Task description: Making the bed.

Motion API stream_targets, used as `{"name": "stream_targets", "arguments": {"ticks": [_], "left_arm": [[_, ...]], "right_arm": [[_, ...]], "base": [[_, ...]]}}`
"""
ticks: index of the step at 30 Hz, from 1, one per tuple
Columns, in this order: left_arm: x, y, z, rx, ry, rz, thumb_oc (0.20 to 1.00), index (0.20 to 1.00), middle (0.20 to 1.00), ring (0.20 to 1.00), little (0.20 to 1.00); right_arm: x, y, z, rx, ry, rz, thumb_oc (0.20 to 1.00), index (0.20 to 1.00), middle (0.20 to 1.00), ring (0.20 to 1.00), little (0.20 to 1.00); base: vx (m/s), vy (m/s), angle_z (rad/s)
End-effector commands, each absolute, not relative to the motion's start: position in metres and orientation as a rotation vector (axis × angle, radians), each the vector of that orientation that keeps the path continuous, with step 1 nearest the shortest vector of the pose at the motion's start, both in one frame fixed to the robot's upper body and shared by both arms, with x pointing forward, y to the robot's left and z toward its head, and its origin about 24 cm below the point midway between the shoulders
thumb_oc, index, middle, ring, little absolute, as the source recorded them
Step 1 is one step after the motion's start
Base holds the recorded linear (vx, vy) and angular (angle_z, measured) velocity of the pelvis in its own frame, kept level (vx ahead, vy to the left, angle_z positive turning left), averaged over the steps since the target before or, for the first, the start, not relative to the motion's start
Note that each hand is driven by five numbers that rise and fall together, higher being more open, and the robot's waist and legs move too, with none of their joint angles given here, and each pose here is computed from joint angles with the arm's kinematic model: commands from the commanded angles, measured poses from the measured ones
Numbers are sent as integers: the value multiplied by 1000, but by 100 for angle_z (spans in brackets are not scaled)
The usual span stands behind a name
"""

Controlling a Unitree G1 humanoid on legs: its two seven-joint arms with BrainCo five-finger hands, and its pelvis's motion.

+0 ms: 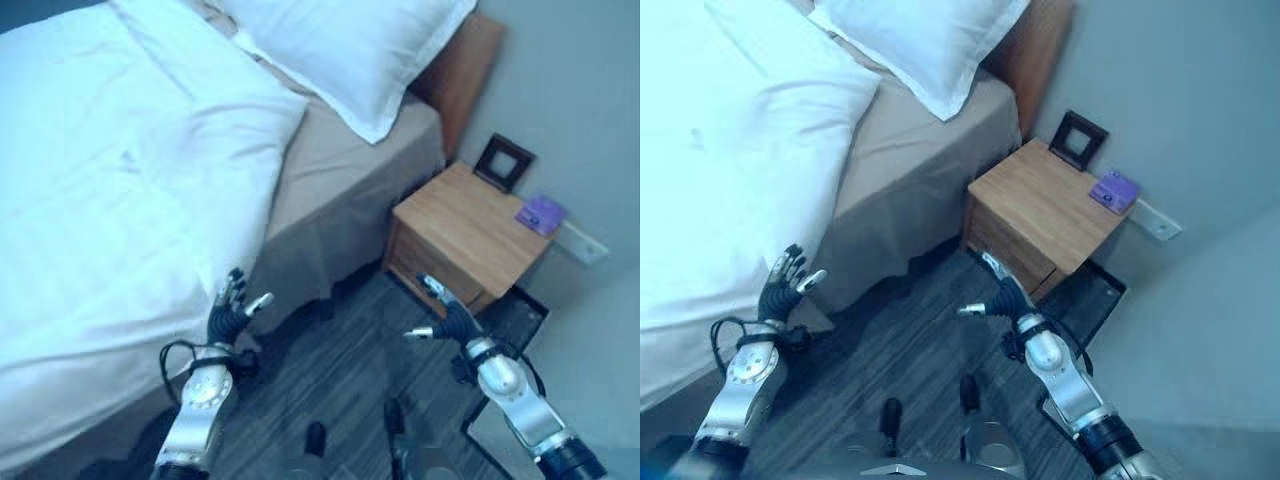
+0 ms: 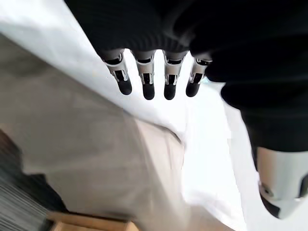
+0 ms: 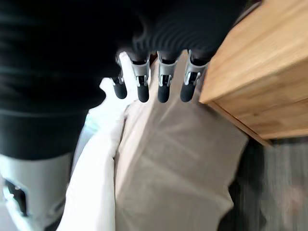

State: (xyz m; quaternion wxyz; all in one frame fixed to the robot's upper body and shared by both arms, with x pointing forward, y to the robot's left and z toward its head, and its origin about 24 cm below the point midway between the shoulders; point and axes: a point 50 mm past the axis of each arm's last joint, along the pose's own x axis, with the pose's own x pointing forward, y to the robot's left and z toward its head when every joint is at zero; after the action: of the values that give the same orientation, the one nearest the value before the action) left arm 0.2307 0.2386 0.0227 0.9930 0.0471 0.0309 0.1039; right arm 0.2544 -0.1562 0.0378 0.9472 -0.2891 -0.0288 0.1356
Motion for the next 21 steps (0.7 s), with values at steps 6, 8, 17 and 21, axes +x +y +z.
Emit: {"name": "stream_targets", "arguments": {"ticks": [6,8,17,21], "left_arm": [[235,247,49,74,-86,260,1000,1000,1000,1000,1000],[237,249,51,68,-98,278,1000,1000,1000,1000,1000],[239,269,57,197,-92,307,1000,1000,1000,1000,1000],[235,272,51,223,-53,295,1000,1000,1000,1000,1000]], "right_arm": [[266,-169,58,-601,-136,213,1000,1000,1000,1000,1000],[270,-180,59,-632,-123,180,1000,1000,1000,1000,1000],[268,-210,65,-702,-100,112,1000,1000,1000,1000,1000],[264,-224,58,-742,-47,82,1000,1000,1000,1000,1000]], "base": [[72,-150,49],[8,-73,108],[203,94,71],[218,184,27]]}}
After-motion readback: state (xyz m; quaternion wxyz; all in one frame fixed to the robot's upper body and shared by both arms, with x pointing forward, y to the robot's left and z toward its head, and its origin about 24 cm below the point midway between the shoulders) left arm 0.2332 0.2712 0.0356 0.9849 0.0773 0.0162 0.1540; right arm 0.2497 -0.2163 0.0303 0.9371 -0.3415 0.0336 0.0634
